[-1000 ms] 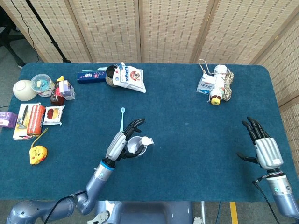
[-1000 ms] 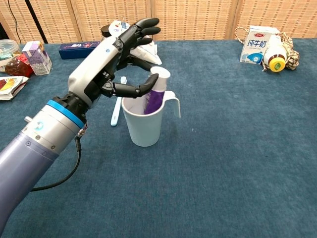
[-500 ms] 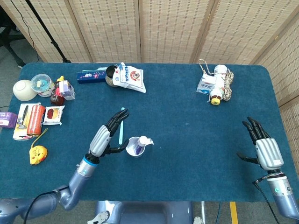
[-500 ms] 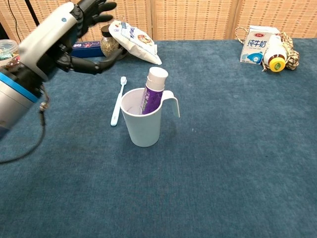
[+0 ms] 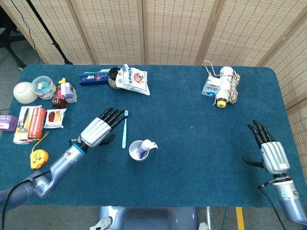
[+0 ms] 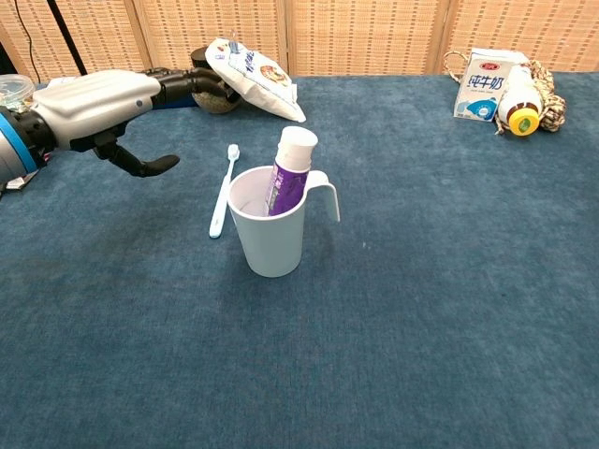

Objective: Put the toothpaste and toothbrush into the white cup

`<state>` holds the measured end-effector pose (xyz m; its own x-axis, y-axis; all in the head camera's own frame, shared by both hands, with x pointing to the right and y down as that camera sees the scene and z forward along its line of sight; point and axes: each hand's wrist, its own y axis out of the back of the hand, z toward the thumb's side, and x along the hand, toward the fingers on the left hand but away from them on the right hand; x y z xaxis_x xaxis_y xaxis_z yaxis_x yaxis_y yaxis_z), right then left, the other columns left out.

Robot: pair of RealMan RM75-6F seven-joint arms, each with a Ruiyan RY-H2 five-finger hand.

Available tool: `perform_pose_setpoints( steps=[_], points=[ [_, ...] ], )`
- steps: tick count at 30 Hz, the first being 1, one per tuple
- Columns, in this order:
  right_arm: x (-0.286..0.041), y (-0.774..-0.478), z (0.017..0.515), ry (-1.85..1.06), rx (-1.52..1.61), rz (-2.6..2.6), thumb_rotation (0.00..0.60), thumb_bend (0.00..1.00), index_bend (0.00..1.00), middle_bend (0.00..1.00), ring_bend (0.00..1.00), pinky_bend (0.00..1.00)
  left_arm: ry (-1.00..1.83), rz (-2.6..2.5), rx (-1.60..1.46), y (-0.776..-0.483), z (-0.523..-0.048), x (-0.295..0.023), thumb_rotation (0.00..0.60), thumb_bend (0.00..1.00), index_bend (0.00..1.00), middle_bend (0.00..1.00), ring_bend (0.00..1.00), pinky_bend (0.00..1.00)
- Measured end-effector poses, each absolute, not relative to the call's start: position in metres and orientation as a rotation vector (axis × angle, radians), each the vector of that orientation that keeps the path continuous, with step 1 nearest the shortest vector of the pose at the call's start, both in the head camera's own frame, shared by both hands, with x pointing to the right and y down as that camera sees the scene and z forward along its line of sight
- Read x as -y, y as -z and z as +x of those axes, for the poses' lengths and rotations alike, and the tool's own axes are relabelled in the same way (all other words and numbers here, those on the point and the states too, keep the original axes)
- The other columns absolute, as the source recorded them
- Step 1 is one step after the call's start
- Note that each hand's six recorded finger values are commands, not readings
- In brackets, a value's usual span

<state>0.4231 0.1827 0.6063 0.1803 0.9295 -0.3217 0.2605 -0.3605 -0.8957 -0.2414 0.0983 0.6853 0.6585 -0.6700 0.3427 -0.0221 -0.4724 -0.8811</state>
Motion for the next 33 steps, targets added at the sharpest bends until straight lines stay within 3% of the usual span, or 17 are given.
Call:
perform_pose_setpoints(
  steps=[7, 33],
  points=[
    [-0.183, -0.610, 0.421, -1.215, 1.115, -1.752, 0.600, 0.00, 0.00, 0.00, 0.00, 0.26, 0.886, -1.769, -0.315, -0.705, -0.243, -0.102, 0.600, 0.41, 0.21, 0.00, 0.00, 0.00],
    [-0.183, -0.609, 0.421, -1.217, 1.119, -1.744, 0.600, 0.00, 0.00, 0.00, 0.00, 0.26, 0.863, -1.673, -0.109, -0.744, -0.211, -0.125, 0.600, 0.41, 0.23, 0.00, 0.00, 0.00]
  ],
)
